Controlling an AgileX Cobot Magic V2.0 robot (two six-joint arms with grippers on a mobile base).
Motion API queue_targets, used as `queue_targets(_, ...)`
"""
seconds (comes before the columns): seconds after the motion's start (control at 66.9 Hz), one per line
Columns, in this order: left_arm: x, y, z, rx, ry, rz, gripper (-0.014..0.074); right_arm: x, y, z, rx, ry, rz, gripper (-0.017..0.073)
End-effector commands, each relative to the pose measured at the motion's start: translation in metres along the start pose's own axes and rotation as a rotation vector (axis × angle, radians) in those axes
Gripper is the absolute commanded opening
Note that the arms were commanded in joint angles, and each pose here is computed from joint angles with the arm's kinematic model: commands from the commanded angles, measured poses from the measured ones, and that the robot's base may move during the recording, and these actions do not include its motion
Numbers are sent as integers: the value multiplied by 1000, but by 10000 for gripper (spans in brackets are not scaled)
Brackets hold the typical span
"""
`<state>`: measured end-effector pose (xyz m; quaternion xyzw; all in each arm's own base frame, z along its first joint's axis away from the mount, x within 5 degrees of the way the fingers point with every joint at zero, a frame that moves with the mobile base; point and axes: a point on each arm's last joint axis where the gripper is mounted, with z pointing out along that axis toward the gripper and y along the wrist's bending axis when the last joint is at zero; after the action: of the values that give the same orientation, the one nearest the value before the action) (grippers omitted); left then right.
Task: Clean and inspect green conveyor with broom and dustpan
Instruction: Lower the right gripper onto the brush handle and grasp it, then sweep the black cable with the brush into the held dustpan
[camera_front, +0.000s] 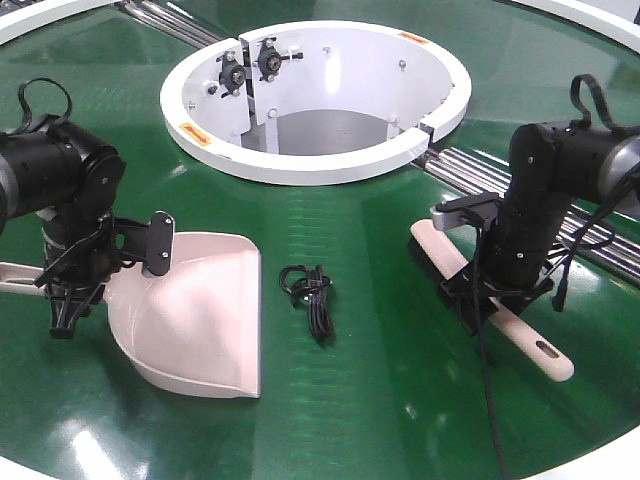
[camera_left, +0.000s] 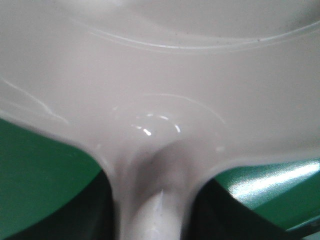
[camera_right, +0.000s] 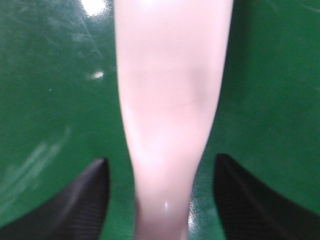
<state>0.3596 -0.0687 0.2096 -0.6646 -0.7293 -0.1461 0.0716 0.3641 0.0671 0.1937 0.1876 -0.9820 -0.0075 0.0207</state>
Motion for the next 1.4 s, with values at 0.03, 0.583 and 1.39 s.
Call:
queue_targets(0.03,6,4,-24,-85,-23,-38,-6,-2,-2,-19,18,-57,5,279)
queue_targets(0.583,6,4,-24,-86,-23,-38,-6,-8,36,-57,29,-143,50,-5)
queue_targets(1.39,6,4,-24,-86,-23,-38,-6,-13,134,-33,82,-35,101,-4)
